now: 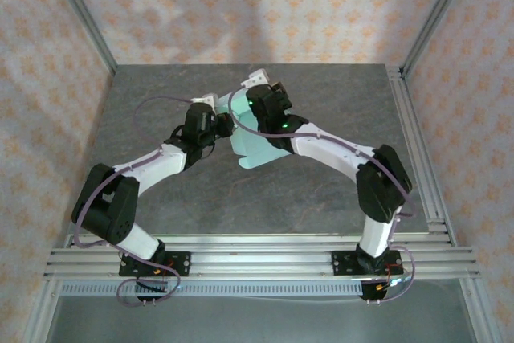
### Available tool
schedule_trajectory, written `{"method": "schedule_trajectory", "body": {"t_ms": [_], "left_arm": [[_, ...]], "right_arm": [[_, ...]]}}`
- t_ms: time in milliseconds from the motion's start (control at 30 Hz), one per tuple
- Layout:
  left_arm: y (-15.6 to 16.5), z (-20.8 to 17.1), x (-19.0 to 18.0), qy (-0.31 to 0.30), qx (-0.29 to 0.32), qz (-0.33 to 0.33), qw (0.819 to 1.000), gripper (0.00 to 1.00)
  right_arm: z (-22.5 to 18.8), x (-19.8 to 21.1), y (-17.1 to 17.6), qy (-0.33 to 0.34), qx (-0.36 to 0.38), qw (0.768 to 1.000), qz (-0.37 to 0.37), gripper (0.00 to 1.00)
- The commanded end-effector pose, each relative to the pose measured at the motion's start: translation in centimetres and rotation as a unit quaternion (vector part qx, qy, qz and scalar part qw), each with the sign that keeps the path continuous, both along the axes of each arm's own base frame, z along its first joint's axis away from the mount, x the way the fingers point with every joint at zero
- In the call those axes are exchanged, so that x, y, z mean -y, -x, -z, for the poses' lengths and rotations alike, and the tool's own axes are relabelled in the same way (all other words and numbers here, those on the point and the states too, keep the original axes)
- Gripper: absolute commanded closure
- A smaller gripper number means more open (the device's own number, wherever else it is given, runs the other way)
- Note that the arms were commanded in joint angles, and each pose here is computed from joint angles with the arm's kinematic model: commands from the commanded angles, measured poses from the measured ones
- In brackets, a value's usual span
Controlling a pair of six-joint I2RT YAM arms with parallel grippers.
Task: Fold the paper box
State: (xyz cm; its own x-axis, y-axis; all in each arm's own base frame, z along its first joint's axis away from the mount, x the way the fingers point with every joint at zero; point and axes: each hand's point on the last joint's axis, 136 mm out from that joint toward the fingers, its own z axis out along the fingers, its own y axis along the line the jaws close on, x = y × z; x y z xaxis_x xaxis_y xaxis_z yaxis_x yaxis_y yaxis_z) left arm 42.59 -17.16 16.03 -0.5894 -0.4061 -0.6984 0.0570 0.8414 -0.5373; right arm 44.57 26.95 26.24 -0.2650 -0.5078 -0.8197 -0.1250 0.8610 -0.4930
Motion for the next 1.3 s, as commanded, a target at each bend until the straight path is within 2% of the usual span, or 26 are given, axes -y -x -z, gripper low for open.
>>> {"method": "schedule_trajectory", "body": {"t_ms": [0,200,433,533,800,1067,1167,1267], "left_arm": [[-0.4,0.0,-0.7,-0.009,-0.014,-0.025,1.0,1.0],[-0.6,0.7,-0.7,-0.01,-0.025,-0.028,0.999,1.0],[-0.7,0.9,-0.5,-0.009,-0.03,-0.027,0.999,1.0],[-0.7,0.9,-0.5,-0.009,-0.03,-0.024,0.999,1.0],[-0.2,1.1,-1.0,-0.02,-0.039,-0.027,0.999,1.0],[0.1,1.1,-1.4,-0.026,-0.05,-0.027,0.998,1.0],[0.5,1.7,-2.8,-0.061,-0.091,-0.034,0.993,1.0],[1.7,3.0,-4.6,-0.117,-0.165,-0.007,0.979,1.0]], "right_arm": [[-2.3,0.5,0.9,-0.044,0.014,0.999,-0.015,0.51],[-3.4,0.8,2.9,-0.071,0.023,0.996,-0.054,0.34],[-4.6,0.0,6.0,-0.121,0.02,0.982,-0.141,0.28],[-5.0,0.2,6.7,-0.138,0.019,0.978,-0.157,0.26],[-4.8,4.6,5.6,-0.234,-0.012,0.965,-0.122,0.29],[-2.9,4.0,5.2,-0.224,-0.044,0.965,-0.132,0.3],[-2.4,4.2,4.8,-0.237,-0.065,0.962,-0.116,0.3],[-2.0,4.6,4.8,-0.241,-0.076,0.962,-0.107,0.3]]}}
